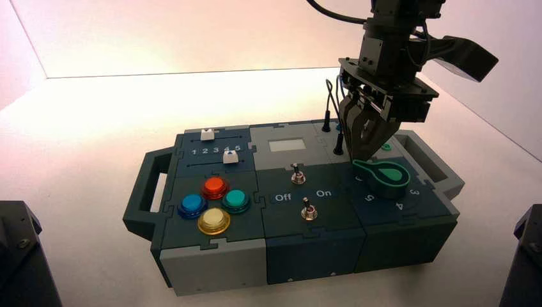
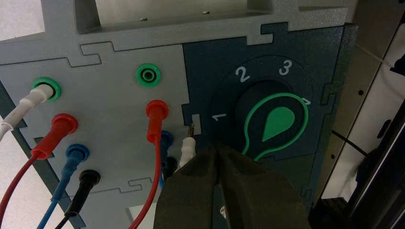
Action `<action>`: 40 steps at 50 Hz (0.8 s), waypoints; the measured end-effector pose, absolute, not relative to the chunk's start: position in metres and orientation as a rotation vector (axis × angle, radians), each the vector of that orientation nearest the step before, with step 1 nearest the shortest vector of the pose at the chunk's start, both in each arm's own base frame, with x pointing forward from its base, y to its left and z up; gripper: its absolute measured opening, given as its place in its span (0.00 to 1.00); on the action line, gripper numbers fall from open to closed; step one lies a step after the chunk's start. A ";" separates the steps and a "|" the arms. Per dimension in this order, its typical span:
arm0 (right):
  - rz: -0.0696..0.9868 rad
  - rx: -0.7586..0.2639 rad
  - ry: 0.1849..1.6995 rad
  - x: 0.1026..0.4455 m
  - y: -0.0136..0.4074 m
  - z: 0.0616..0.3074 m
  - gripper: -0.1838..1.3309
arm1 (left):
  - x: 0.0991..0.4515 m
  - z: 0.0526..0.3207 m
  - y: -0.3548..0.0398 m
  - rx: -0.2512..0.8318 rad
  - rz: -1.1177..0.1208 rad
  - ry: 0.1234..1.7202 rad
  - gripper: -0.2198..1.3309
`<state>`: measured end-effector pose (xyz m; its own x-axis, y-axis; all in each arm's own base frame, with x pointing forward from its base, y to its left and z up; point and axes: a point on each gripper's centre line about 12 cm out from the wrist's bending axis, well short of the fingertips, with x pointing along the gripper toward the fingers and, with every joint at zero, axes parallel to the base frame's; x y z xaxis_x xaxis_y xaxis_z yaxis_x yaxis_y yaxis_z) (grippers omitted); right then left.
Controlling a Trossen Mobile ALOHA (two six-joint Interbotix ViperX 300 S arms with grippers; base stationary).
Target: Turn the knob to position 6.
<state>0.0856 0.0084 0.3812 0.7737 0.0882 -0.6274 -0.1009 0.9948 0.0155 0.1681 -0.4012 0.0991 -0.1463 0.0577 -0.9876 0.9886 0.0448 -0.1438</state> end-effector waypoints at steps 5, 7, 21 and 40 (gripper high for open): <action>0.102 -0.019 0.679 0.086 0.008 0.381 0.03 | 0.167 0.099 -0.401 1.151 -1.255 1.381 0.04; 0.102 -0.019 0.679 0.086 0.008 0.381 0.03 | 0.168 0.099 -0.402 1.151 -1.255 1.377 0.03; 0.102 -0.020 0.680 0.085 0.008 0.381 0.03 | 0.169 0.098 -0.402 1.145 -1.256 1.363 0.03; 0.102 -0.019 0.679 0.086 0.008 0.381 0.03 | 0.202 0.115 -0.386 1.048 -1.201 1.336 0.03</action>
